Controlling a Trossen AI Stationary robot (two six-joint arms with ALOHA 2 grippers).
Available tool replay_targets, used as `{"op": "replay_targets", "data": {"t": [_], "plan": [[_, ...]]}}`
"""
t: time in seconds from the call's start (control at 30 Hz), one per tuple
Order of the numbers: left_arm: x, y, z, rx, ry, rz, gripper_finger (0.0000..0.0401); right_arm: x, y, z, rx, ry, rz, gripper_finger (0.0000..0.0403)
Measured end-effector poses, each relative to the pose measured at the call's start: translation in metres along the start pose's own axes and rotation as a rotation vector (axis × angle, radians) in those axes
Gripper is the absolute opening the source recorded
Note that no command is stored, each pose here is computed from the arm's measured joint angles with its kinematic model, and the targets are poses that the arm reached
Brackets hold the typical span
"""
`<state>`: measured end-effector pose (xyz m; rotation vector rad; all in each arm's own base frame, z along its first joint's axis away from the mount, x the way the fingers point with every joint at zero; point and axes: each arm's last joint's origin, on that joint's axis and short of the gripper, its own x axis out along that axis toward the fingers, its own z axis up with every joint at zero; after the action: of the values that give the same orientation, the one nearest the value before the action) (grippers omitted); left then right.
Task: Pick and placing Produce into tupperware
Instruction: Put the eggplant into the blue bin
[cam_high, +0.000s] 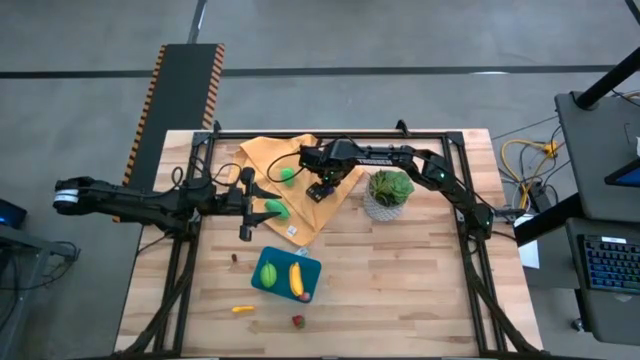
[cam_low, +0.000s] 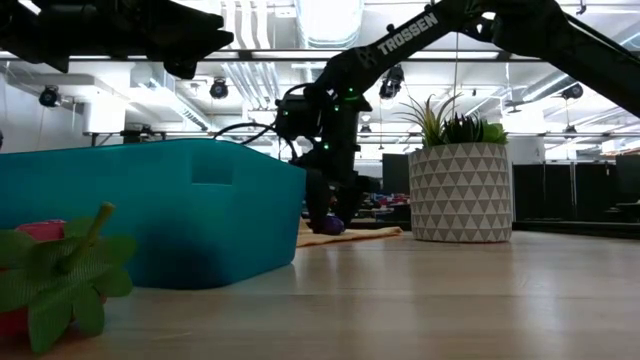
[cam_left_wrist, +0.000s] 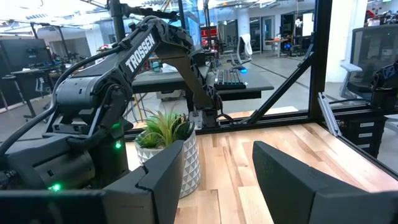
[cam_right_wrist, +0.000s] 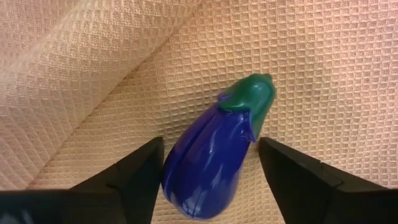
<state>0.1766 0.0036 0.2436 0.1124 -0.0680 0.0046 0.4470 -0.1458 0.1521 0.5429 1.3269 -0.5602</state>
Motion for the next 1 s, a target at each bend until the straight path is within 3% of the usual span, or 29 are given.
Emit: {"op": "replay_targets", "data": {"t": [0.4, 1.0], "plan": [[0.0000, 0.0000, 0.0000, 0.000, 0.000, 0.000, 0.0178, -0.0002, 0.0000, 0.0000, -0.007, 0.000, 0.001, 0.0220], [0.0000, 0.0001, 0.0000, 0.000, 0.000, 0.000, 0.0178, -0.0015, 0.0000, 0.0000, -0.011, -0.002, 0.002, 0.0219]]}}
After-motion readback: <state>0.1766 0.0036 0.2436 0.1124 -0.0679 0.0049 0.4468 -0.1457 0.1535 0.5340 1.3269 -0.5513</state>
